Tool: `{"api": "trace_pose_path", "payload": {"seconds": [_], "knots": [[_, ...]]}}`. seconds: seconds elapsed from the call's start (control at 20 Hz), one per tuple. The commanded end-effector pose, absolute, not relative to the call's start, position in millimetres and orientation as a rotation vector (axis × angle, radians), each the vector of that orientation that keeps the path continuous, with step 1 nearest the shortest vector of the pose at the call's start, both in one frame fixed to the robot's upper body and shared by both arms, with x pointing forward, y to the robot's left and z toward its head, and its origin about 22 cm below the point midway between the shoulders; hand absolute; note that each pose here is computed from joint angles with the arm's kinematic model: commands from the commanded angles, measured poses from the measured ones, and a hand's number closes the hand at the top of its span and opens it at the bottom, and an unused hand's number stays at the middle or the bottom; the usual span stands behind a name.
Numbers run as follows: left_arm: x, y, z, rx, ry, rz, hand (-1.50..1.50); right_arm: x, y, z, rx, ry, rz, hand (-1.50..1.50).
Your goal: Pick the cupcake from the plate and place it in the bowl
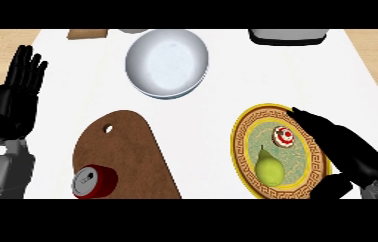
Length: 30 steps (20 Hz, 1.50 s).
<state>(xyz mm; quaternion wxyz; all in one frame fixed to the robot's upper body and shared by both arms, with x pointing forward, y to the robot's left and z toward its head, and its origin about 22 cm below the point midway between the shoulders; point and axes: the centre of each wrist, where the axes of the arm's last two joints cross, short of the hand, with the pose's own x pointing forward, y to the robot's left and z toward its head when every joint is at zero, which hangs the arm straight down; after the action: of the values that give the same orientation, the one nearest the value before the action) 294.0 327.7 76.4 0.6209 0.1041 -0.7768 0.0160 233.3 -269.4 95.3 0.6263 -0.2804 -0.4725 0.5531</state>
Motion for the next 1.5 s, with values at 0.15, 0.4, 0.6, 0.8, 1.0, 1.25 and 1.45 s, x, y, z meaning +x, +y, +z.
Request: {"api": "trace_pose_path", "payload": {"seconds": [0.15, 0.4, 0.6, 0.8, 1.0, 1.25, 1.45], "knots": [[302, 327, 94, 0.244, -1.786, 0.021, 0.0, 236, -257, 85, -0.606, -1.143, 1.283, -1.5], [300, 327, 73, 0.238, -1.772, 0.026, 0.0, 253, -260, 69, -0.618, -1.112, 1.319, -1.5], [299, 323, 83, 0.237, -1.789, 0.035, 0.0, 263, -251, 58, -0.615, -1.082, 1.308, -1.5], [289, 304, 80, 0.235, -1.775, 0.025, 0.0, 268, -258, 39, -0.618, -1.079, 1.301, -1.5], [304, 342, 76, 0.25, -1.781, 0.036, 0.0, 262, -258, 28, -0.619, -1.056, 1.32, -1.5], [306, 318, 97, 0.233, -1.779, 0.032, 0.0, 276, -244, 16, -0.641, -0.991, 1.296, -1.5], [284, 327, 79, 0.244, -1.78, 0.03, 0.0, 278, -271, 26, -0.629, -0.979, 1.28, -1.5]]}}
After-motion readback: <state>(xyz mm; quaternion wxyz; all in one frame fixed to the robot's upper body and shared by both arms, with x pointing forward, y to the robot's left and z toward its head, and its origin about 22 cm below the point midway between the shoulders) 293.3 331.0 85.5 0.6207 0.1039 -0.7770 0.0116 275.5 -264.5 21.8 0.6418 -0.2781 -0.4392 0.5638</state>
